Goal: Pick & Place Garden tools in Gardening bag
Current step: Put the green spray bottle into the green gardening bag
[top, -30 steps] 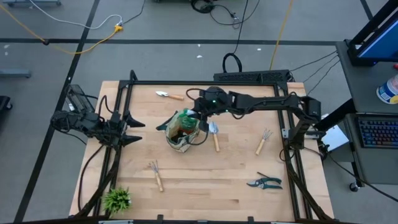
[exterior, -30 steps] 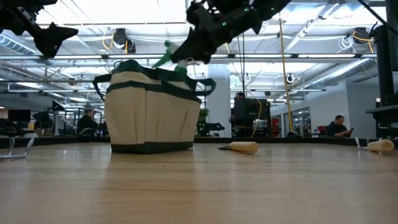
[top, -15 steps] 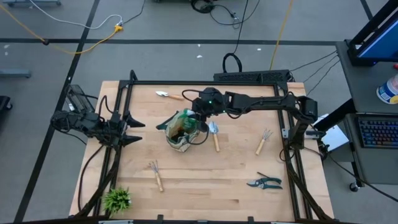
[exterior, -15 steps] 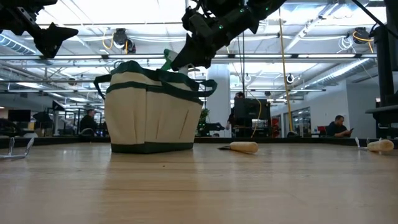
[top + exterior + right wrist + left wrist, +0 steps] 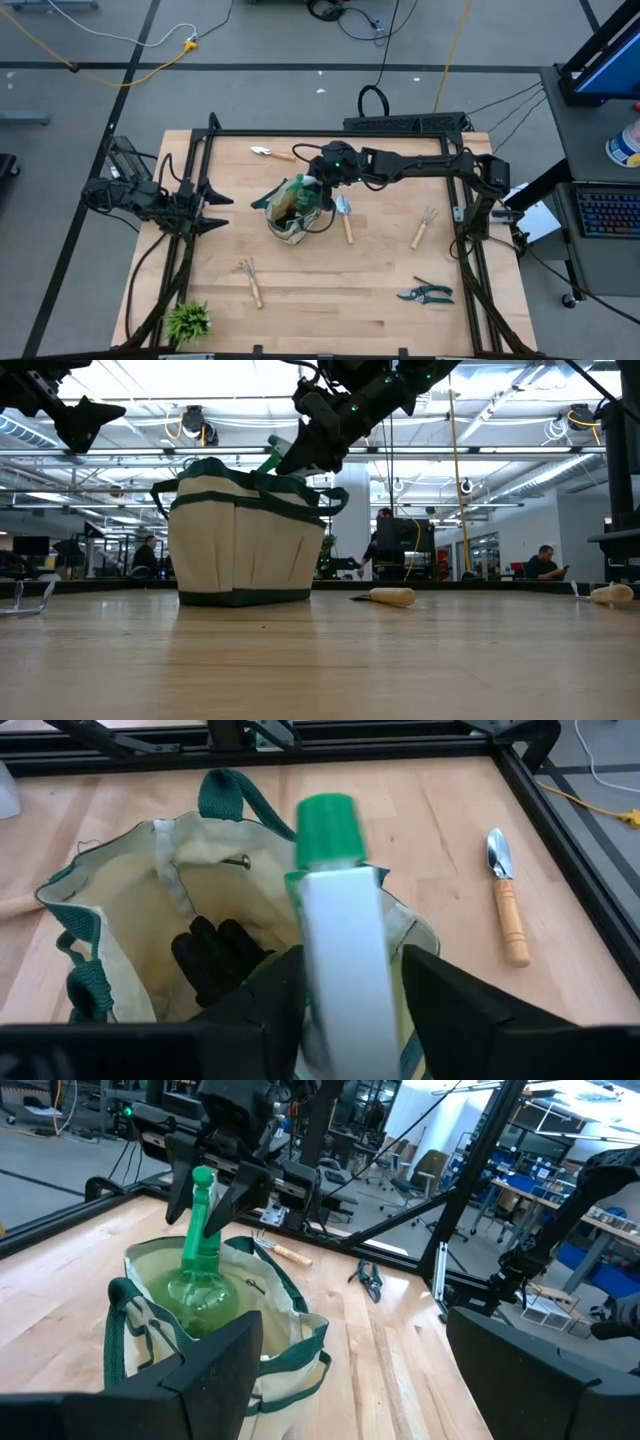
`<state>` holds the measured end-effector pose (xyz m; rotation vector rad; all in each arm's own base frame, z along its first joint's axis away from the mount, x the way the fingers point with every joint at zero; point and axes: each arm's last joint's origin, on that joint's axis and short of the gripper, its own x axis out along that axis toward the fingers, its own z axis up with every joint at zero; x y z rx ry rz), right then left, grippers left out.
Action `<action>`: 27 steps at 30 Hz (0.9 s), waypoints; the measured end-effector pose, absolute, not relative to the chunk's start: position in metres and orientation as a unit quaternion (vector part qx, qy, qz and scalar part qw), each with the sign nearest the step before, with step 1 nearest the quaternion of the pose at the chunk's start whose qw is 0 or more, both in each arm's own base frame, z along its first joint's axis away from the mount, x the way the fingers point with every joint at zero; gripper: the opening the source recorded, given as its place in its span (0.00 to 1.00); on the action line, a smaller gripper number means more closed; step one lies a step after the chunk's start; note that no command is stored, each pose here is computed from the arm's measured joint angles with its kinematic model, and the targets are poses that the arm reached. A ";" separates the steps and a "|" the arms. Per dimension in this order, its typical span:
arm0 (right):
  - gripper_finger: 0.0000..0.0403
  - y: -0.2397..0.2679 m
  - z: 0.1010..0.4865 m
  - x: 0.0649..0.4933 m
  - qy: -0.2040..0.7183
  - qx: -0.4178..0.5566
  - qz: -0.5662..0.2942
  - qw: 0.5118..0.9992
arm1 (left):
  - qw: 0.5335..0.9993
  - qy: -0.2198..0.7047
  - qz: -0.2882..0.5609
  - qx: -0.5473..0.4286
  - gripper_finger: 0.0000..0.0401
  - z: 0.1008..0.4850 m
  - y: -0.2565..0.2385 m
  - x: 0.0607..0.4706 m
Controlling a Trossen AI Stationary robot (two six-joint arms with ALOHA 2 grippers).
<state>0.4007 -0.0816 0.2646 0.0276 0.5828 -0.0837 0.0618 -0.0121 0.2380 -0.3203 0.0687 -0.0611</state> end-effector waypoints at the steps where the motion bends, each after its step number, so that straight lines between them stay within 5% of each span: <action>1: 0.41 -0.082 0.265 0.401 0.287 0.014 -0.041 0.957 | 0.986 0.034 -0.030 -0.159 0.81 0.238 -0.012 0.062; 12: 0.58 -0.083 0.269 0.401 0.272 -0.009 -0.066 0.960 | 0.986 0.034 -0.030 -0.160 0.81 0.238 -0.012 0.062; 27: 0.62 -0.089 0.274 0.402 0.245 0.001 -0.076 0.966 | 0.986 0.034 -0.030 -0.160 0.81 0.238 -0.012 0.062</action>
